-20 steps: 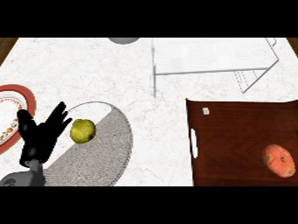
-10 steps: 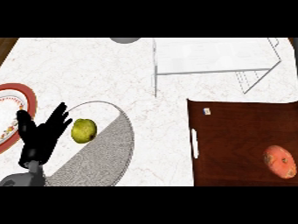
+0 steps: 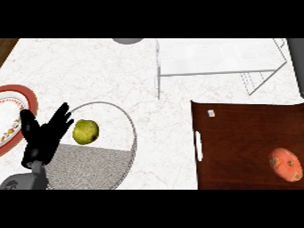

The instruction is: Pick the cupcake from the tray and place it in the tiered shelf

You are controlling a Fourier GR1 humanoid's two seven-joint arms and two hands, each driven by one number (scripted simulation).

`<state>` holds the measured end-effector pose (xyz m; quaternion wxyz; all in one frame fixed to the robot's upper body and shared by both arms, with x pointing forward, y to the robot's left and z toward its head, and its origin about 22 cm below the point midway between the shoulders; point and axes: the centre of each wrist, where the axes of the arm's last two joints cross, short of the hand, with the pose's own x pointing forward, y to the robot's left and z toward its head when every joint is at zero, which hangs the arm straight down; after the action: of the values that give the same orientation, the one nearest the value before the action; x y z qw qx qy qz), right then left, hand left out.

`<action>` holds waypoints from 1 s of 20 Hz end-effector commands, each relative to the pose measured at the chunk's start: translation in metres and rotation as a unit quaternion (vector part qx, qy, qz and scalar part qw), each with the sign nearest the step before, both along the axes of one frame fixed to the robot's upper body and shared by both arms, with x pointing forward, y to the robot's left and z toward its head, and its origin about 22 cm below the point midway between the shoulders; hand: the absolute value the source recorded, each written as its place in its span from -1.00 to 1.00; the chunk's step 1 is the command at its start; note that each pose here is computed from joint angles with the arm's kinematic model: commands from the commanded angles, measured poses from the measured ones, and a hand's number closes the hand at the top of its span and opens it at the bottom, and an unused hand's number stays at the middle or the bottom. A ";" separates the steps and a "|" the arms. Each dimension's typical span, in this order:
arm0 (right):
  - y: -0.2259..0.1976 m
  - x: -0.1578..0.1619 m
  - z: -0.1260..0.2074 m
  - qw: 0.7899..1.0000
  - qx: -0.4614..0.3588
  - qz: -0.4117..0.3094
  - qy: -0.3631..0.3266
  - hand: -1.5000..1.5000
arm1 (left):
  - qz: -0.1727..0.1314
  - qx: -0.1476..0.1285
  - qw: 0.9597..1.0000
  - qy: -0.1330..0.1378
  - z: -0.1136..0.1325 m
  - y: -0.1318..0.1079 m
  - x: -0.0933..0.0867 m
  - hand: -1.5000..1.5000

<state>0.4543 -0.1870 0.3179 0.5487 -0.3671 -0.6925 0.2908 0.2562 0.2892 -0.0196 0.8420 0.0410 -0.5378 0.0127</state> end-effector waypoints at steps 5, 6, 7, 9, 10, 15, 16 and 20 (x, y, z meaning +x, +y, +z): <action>-0.009 0.006 0.007 1.000 0.006 0.015 -0.006 1.00 | 0.005 0.005 1.000 -0.001 -0.005 0.004 -0.015 0.00; -0.007 0.008 0.013 1.000 0.010 0.021 -0.008 1.00 | -0.001 0.001 1.000 -0.001 -0.020 0.002 0.002 0.00; -0.015 0.010 0.003 1.000 -0.008 0.016 0.004 1.00 | -0.006 0.003 1.000 0.012 0.007 0.002 -0.002 0.00; -0.009 0.008 -0.008 0.997 -0.069 0.015 0.013 1.00 | 0.001 0.000 1.000 0.013 -0.007 0.004 -0.005 0.00; -0.008 0.007 0.023 1.000 -0.028 0.011 0.006 1.00 | 0.000 -0.007 1.000 0.001 -0.012 0.003 -0.013 0.00; -0.013 0.011 0.000 0.990 0.136 -0.034 -0.013 -1.00 | 0.005 0.001 1.000 0.013 -0.012 0.013 -0.015 0.00; -0.022 0.009 0.014 0.990 0.140 -0.026 -0.022 -1.00 | 0.000 -0.009 1.000 0.013 -0.011 -0.003 -0.014 0.00; -0.008 0.009 0.012 0.973 0.231 -0.013 -0.024 -1.00 | 0.008 0.001 1.000 0.011 -0.005 0.000 -0.010 0.00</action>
<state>0.4642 -0.1980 0.3275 0.5923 -0.2904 -0.7344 0.1596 0.2510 0.2883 -0.0202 0.8424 0.0415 -0.5371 0.0140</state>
